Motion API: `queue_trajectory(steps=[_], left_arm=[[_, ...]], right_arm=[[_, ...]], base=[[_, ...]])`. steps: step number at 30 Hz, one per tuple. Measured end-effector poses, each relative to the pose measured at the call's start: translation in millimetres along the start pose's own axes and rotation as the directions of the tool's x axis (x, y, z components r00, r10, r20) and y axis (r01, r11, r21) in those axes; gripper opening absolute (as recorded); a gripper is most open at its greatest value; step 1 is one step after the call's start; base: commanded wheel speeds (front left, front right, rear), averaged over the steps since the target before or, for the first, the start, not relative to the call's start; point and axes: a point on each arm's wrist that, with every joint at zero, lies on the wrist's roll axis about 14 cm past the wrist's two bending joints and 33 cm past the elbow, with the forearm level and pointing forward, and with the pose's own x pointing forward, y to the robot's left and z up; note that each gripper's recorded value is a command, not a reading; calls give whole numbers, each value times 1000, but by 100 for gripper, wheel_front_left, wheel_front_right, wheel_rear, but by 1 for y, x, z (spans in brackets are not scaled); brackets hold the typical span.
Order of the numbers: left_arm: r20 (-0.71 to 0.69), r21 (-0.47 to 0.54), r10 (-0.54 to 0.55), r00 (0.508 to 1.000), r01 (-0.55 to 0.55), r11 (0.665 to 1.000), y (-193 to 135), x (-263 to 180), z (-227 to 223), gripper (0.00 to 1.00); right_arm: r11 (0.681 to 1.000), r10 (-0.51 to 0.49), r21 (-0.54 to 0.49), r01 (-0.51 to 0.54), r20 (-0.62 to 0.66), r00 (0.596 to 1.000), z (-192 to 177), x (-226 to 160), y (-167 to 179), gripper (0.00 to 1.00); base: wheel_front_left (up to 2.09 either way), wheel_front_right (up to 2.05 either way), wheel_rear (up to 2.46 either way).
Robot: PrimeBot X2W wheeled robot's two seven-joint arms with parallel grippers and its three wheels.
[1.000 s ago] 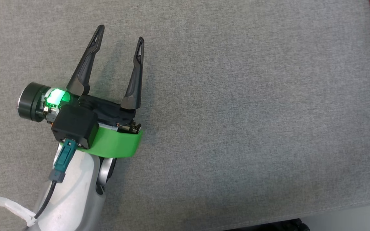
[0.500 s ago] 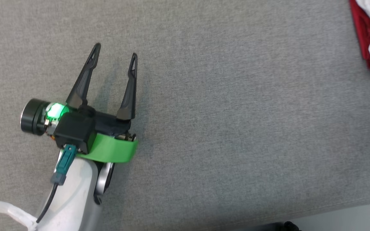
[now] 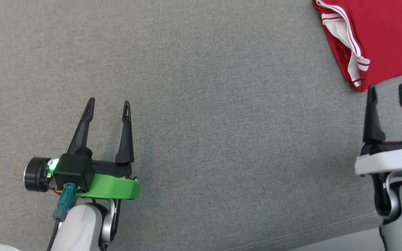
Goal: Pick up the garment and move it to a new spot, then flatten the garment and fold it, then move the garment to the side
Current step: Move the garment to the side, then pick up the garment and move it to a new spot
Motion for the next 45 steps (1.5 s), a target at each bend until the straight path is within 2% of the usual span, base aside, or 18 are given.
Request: queue_trajectory(steps=[7,12,23,34,45], left_arm=[[3,-12,66,998,-65,998,8,-23,9,100],[-7,-3,150,989,-150,989,29,-46,11,100],[-8,29,258,966,-258,966,56,-103,21,100],[19,31,274,961,-275,961,55,-131,32,100],[28,27,267,963,-267,963,52,-133,34,100]], right_arm=[[994,86,66,-87,21,996,9,-31,43,100],[985,146,91,-148,28,989,13,-43,67,100],[970,222,91,-224,38,974,32,-70,92,100],[964,249,81,-252,43,968,44,-95,97,100],[968,236,77,-240,54,970,51,-100,92,100]], base=[[0,0,0],[0,0,0],[0,0,0],[0,0,0],[0,0,0]])
